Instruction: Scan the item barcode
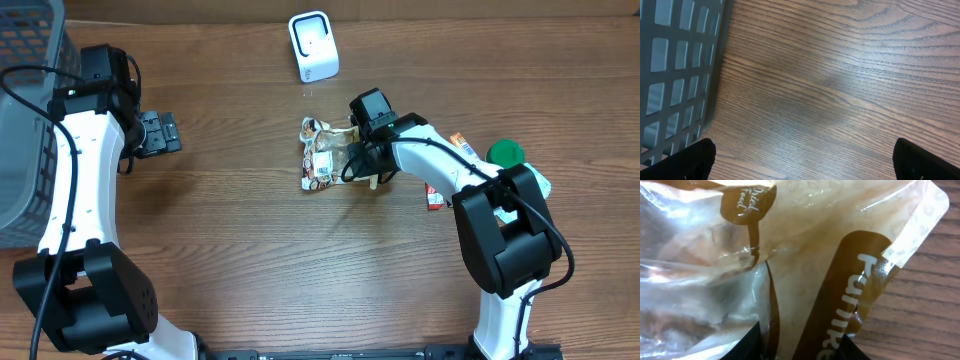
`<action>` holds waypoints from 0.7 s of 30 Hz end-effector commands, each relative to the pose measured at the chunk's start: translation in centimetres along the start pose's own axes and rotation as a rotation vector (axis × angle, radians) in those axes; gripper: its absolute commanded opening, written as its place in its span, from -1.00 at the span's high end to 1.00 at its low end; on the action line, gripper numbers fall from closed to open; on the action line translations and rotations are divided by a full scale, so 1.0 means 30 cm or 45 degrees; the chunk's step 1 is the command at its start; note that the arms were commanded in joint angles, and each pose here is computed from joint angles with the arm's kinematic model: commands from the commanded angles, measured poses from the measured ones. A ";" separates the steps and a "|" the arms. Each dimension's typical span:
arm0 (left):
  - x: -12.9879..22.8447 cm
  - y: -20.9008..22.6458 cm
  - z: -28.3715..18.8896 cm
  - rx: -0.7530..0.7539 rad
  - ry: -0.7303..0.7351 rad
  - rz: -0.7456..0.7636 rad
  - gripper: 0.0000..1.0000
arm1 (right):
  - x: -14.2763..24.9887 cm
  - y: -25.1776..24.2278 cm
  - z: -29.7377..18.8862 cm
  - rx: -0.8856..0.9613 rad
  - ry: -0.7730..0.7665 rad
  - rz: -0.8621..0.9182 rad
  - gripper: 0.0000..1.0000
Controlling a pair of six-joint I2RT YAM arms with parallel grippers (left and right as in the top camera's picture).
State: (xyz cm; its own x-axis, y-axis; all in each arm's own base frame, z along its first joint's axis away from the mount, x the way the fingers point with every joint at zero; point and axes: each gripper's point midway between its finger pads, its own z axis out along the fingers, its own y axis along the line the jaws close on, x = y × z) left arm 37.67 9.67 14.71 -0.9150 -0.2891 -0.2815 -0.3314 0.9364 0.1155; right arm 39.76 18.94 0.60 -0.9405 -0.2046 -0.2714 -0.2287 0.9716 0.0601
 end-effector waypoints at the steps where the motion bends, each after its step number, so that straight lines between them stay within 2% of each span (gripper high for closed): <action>1: -0.002 -0.010 -0.003 0.005 -0.005 0.032 -0.99 | -0.042 0.030 -0.040 -0.067 -0.046 -0.031 0.70; 3: -0.002 -0.010 -0.003 0.005 -0.005 0.032 -1.00 | -0.071 0.048 -0.086 -0.113 -0.096 -0.034 0.74; 6: -0.002 -0.010 -0.003 0.005 -0.005 0.031 -1.00 | -0.094 0.072 -0.142 -0.174 -0.140 -0.036 0.93; 15: -0.002 -0.010 -0.003 0.005 -0.005 0.032 -1.00 | -0.133 0.125 -0.288 -0.307 -0.240 -0.051 0.93; 21: -0.002 -0.010 -0.003 0.005 -0.005 0.031 -1.00 | -0.168 0.135 -0.470 -0.341 -0.383 -0.067 0.93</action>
State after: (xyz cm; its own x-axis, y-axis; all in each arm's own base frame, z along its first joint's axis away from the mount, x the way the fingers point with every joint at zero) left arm 37.67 9.67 14.71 -0.9150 -0.2891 -0.2815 -0.3314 0.9364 0.1155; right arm 39.40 21.99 9.94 -0.8835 -0.1986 -0.4242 -0.3267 0.9102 0.2545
